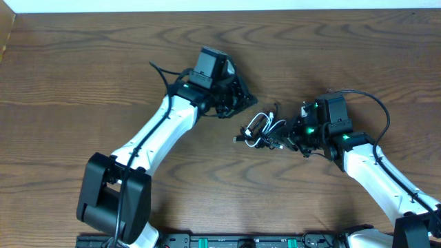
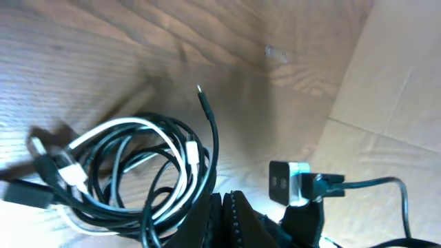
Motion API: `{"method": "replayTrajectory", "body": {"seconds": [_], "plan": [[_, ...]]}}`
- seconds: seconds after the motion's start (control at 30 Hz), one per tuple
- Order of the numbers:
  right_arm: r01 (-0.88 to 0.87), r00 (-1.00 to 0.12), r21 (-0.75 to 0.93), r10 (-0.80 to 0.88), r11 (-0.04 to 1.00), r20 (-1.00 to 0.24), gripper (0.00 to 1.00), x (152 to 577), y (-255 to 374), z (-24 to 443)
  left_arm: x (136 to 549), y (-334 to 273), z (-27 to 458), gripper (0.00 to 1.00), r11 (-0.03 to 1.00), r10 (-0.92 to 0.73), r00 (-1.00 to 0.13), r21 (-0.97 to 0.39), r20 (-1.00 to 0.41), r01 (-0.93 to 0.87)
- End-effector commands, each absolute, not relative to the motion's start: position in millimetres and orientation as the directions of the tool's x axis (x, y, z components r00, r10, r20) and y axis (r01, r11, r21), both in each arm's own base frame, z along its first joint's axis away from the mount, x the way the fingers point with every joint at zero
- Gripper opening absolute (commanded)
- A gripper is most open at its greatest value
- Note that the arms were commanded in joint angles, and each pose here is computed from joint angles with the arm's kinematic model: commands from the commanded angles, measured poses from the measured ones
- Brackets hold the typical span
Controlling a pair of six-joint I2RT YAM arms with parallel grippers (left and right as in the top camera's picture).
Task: Untangle cables
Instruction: 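Close the right gripper on cable loops next to the left gripper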
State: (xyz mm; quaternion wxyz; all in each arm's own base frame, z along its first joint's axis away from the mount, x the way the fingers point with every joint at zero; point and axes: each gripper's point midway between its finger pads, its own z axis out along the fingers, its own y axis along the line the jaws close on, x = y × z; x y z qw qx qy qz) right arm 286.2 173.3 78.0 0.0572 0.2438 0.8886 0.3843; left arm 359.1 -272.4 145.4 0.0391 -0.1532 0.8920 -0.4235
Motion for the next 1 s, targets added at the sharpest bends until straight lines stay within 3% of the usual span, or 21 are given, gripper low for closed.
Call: {"method": "replayTrajectory", "body": {"seconds": [0.0, 0.4, 0.43, 0.53, 0.6, 0.73, 0.97], "plan": [[0.36, -0.875, 0.664, 0.484, 0.655, -0.003, 0.01, 293, 161, 71, 359, -264, 152, 0.07, 0.585, -0.275, -0.96, -0.785, 0.046, -0.205], [0.342, -0.861, 0.666, 0.505, 0.663, -0.062, 0.04, 304, 157, 74, 359, -253, 137, 0.07, 0.649, -0.317, -0.948, -0.722, 0.029, -0.239], [0.332, -0.863, 0.676, 0.501, 0.658, -0.064, 0.08, 306, 159, 76, 358, -253, 136, 0.07, 0.653, -0.316, -0.948, -0.718, 0.03, -0.241], [0.275, -0.879, 0.732, 0.472, 0.624, -0.072, 0.39, 311, 170, 88, 355, -253, 134, 0.07, 0.669, -0.289, -0.957, -0.712, 0.013, -0.211], [0.243, -0.884, 0.757, 0.459, 0.607, -0.084, 0.43, 314, 175, 95, 353, -252, 133, 0.07, 0.679, -0.273, -0.962, -0.707, 0.006, -0.198], [0.205, -0.892, 0.791, 0.443, 0.577, -0.092, 0.46, 318, 182, 104, 352, -251, 132, 0.07, 0.688, -0.255, -0.967, -0.704, -0.009, -0.175], [0.29, -0.888, 0.842, 0.456, 0.455, 0.06, 0.41, 311, 196, 118, 352, -251, 132, 0.07, 0.688, -0.255, -0.967, -0.704, -0.009, -0.175]]}}
